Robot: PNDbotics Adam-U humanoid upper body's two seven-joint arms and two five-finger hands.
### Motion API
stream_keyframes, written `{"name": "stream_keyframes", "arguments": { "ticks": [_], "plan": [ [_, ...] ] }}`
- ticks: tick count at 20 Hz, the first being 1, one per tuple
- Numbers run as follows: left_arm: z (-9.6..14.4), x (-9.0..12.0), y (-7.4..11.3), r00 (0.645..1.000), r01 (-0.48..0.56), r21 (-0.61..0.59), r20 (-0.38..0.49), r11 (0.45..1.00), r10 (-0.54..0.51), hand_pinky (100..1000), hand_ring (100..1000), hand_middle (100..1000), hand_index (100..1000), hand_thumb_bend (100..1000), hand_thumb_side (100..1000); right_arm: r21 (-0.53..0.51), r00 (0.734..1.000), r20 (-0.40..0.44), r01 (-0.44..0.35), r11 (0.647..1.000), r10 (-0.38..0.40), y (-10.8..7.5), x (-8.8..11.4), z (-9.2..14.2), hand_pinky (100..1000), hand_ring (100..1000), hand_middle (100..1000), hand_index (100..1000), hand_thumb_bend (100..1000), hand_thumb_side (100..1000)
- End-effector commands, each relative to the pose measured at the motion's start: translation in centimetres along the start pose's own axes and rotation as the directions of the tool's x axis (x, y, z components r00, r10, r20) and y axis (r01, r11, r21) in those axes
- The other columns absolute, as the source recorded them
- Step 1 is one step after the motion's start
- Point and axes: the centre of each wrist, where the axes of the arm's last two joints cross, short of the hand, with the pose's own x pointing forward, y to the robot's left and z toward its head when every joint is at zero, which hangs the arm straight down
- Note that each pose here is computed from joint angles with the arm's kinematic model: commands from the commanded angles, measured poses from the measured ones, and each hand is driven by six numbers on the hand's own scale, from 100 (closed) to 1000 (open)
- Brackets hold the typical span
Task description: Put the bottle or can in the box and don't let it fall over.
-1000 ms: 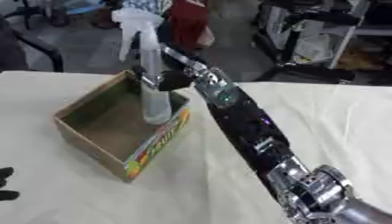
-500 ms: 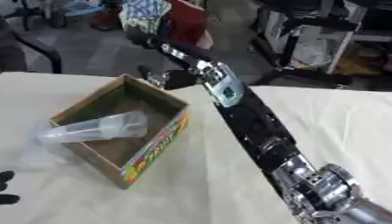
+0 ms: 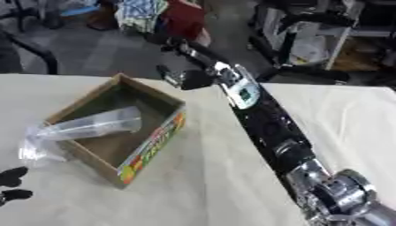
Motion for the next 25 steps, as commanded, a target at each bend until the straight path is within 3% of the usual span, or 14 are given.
{"name": "stream_keyframes", "arguments": {
  "ticks": [1,7,13,21,25],
  "plan": [
    [0.9,0.4,0.7,0.999,0.039,0.015,-0.017,0.999,-0.039,776,908,691,933,158,886,-0.104,1.000,-0.004,0.010,0.995,-0.010,-1.9,0.5,0.7,869,941,885,957,100,539],
    [3.3,-0.3,0.9,0.995,0.062,0.057,-0.087,0.996,-0.056,776,913,708,934,157,899,-0.241,0.991,-0.066,0.096,0.966,-0.115,-0.8,0.3,4.4,839,915,856,928,100,528],
    [5.2,-0.5,1.3,0.986,0.096,0.094,-0.145,0.991,-0.082,776,915,716,935,154,906,-0.371,0.965,-0.105,0.185,0.910,-0.239,1.0,0.9,8.3,822,900,837,915,100,528],
    [6.6,-0.7,1.3,0.977,0.128,0.098,-0.185,0.987,-0.108,775,917,719,937,150,924,-0.443,0.912,-0.113,0.309,0.842,-0.394,3.4,2.5,13.4,809,884,824,906,100,530],
    [7.0,-0.8,1.3,0.974,0.141,0.098,-0.193,0.985,-0.120,775,916,717,937,148,929,-0.483,0.869,-0.114,0.375,0.791,-0.482,4.7,3.4,16.2,800,853,813,902,100,540]
  ]
}}
